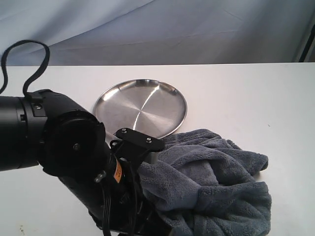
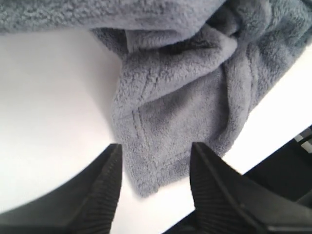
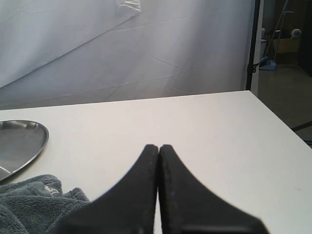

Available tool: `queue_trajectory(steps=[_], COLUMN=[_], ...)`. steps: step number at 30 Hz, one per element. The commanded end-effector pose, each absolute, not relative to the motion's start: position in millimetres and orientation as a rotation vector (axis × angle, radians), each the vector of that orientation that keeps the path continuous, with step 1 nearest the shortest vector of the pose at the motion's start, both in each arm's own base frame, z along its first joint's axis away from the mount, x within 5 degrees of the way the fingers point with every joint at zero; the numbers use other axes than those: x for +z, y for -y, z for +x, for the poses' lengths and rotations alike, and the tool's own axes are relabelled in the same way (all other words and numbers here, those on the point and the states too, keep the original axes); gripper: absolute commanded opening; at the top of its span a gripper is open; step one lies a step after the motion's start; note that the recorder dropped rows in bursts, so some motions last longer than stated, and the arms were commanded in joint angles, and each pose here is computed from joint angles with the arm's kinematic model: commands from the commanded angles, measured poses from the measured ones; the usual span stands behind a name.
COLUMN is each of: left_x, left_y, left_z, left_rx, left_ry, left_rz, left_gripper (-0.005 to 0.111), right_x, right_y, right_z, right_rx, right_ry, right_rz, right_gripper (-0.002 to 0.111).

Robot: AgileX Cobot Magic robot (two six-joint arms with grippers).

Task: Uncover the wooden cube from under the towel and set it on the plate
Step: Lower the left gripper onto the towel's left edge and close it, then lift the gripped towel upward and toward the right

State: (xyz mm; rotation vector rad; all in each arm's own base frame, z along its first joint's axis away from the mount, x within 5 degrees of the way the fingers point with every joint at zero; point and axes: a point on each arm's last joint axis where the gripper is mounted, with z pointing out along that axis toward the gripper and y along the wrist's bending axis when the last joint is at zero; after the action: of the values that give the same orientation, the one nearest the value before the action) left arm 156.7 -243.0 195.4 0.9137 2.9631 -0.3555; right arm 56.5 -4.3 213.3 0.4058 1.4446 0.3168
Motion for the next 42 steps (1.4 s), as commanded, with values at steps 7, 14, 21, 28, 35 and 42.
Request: queue_trajectory(steps=[7, 14, 21, 28, 35, 42], left_x=[188.7, 166.6, 135.0, 114.3, 112.5, 117.2], left_y=[242.5, 246.6, 256.3, 261.2, 261.7, 261.8], left_z=[158.5, 161.2, 168.3, 169.1, 168.7, 168.8], left_rx=[-0.401, -0.355, -0.349, -0.364, -0.368, -0.382], left_ry=[-2.842, -2.904, -2.934, -2.996, -3.009, -2.995], left_rz=[0.946, 0.944, 0.889, 0.810, 0.792, 0.790], left_gripper=[0.044, 0.073, 0.072, 0.056, 0.016, 0.000], right_x=[211.8, 211.8, 211.8, 211.8, 211.8, 211.8], right_y=[3.8, 3.8, 3.8, 3.8, 3.8, 3.8], right_z=[56.1, 56.1, 56.1, 56.1, 56.1, 56.1], right_rx=[0.327, 0.327, 0.327, 0.327, 0.327, 0.327], right_ry=[-1.451, -1.451, -1.451, -1.451, -1.451, -1.451], right_rz=[0.411, 0.411, 0.411, 0.411, 0.411, 0.411], right_gripper=[0.003, 0.003, 0.003, 0.003, 0.003, 0.003])
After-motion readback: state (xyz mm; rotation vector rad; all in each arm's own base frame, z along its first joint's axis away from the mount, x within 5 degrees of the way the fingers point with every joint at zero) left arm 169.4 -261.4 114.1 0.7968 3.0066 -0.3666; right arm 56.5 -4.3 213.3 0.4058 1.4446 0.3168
